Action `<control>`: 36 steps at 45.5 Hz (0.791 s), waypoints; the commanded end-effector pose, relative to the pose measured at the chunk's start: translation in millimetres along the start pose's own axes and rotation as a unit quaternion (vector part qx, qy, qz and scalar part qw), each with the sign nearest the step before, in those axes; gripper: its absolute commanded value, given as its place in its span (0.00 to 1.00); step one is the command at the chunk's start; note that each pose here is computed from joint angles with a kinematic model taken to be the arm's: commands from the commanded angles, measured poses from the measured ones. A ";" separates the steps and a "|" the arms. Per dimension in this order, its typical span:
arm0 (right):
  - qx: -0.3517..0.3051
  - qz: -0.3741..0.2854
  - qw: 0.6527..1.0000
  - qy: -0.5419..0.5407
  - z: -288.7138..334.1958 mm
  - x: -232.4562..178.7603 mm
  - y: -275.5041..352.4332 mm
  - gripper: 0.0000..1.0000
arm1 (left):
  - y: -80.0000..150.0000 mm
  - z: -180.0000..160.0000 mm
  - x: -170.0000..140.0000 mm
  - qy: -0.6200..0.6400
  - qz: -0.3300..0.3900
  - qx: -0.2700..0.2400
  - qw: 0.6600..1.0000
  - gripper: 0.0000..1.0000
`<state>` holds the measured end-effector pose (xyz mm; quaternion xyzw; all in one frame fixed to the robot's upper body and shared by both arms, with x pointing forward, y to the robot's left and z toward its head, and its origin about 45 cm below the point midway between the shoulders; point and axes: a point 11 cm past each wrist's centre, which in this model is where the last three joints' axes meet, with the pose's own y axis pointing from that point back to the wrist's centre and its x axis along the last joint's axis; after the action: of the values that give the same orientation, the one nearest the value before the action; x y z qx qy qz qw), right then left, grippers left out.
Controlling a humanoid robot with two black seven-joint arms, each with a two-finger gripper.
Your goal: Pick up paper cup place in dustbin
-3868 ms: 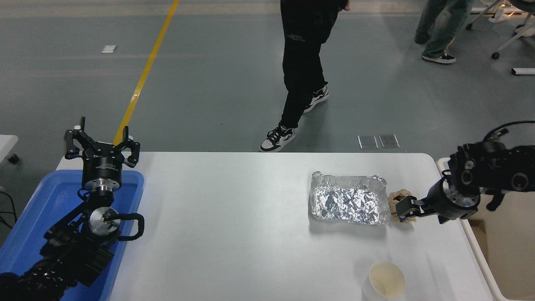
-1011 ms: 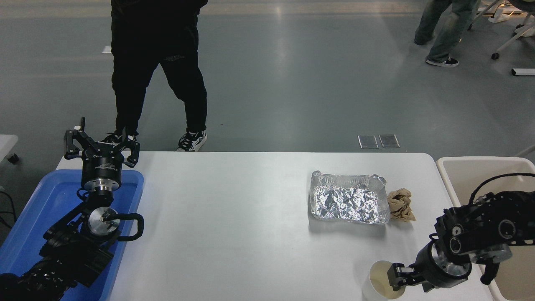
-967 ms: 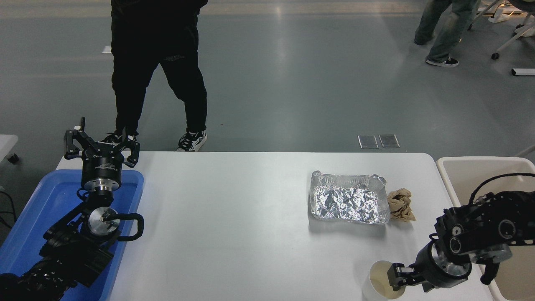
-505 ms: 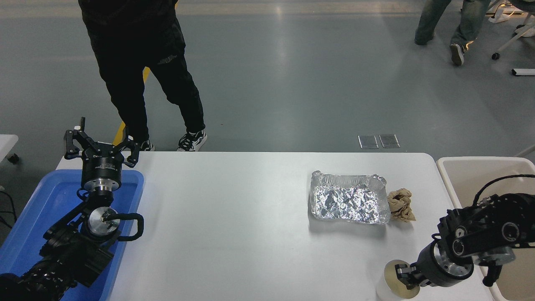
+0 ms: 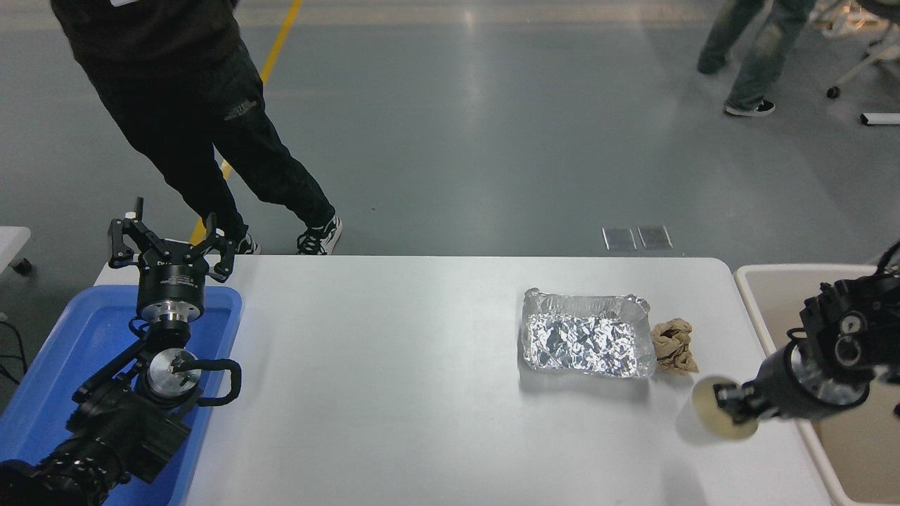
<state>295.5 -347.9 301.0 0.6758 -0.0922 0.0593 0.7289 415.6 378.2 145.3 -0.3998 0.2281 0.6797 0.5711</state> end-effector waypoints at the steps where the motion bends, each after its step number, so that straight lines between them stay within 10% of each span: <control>1: 0.010 0.038 0.999 0.018 -5.2 27.2 98.5 0.00 | 0.0 0.1 0.1 0.001 0.000 0.000 1.000 0.99; 36: -0.074 0.054 0.995 0.034 54.8 37.7 114.5 0.00 | 0.0 0.1 0.1 0.001 0.000 0.000 1.000 0.99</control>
<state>300.4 -341.5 433.5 0.6608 -0.1050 0.1191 0.7336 415.6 378.4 145.3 -0.4003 0.2283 0.6798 0.5706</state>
